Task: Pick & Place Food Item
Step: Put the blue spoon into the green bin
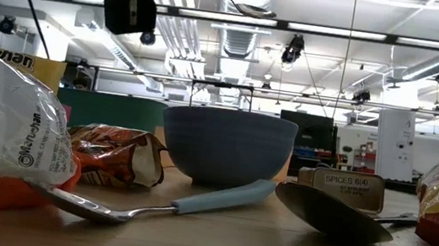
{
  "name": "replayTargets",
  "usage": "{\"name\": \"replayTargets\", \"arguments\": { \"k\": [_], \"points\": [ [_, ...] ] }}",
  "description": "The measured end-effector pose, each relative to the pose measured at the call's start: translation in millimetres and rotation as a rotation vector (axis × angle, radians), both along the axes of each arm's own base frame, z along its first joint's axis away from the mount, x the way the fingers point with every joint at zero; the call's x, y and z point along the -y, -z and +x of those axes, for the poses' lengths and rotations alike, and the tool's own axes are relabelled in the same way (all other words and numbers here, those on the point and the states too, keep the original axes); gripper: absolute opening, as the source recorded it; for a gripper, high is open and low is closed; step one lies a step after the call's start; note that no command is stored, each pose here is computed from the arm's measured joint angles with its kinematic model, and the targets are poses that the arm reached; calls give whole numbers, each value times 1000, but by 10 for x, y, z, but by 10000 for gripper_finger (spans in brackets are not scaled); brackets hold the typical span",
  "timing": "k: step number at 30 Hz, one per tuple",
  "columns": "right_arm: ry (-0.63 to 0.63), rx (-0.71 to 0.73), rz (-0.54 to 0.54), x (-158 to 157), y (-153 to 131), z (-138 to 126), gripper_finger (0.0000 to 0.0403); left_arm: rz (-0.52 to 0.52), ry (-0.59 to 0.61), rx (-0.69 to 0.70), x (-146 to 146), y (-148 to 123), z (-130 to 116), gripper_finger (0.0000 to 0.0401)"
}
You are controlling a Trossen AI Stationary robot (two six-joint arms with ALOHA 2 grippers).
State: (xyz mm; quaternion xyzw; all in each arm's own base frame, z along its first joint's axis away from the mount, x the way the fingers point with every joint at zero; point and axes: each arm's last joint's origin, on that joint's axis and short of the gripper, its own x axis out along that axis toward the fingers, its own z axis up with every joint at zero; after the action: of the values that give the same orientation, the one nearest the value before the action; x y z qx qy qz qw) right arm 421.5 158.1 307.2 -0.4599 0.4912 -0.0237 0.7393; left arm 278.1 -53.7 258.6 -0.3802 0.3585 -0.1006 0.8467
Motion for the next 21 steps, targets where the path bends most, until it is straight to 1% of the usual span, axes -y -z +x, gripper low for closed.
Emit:
{"name": "replayTargets", "arguments": {
  "k": [2, 3, 5, 7, 9, 12, 16, 19, 21],
  "points": [
    [8, 6, 3, -1, -12, -10, 29, 2, -3, -10, -6, 12, -7, 38],
    [16, 15, 10, -3, -17, -12, 29, 3, -2, -9, -6, 11, -8, 31],
    [36, 35, 31, -8, -20, -7, 29, 14, 4, -9, -6, 12, -14, 33],
    [52, 44, 42, -8, -18, -9, 44, 28, 7, -11, -8, 20, -17, 33],
    [80, 75, 61, -7, -22, 3, 74, 48, -1, -12, -12, 21, -23, 33],
    [165, 154, 76, -6, -26, 13, 128, 68, 0, -3, -18, 17, -23, 33],
    [244, 217, 120, 13, -31, 23, 201, 99, -26, -2, -33, 10, -29, 33],
    [280, 259, 139, 13, -43, 31, 249, 155, -62, -42, -76, 14, -80, 33],
    [314, 305, 153, -2, -79, 24, 271, 209, -89, -81, -112, -10, -136, 33]
  ]
}}
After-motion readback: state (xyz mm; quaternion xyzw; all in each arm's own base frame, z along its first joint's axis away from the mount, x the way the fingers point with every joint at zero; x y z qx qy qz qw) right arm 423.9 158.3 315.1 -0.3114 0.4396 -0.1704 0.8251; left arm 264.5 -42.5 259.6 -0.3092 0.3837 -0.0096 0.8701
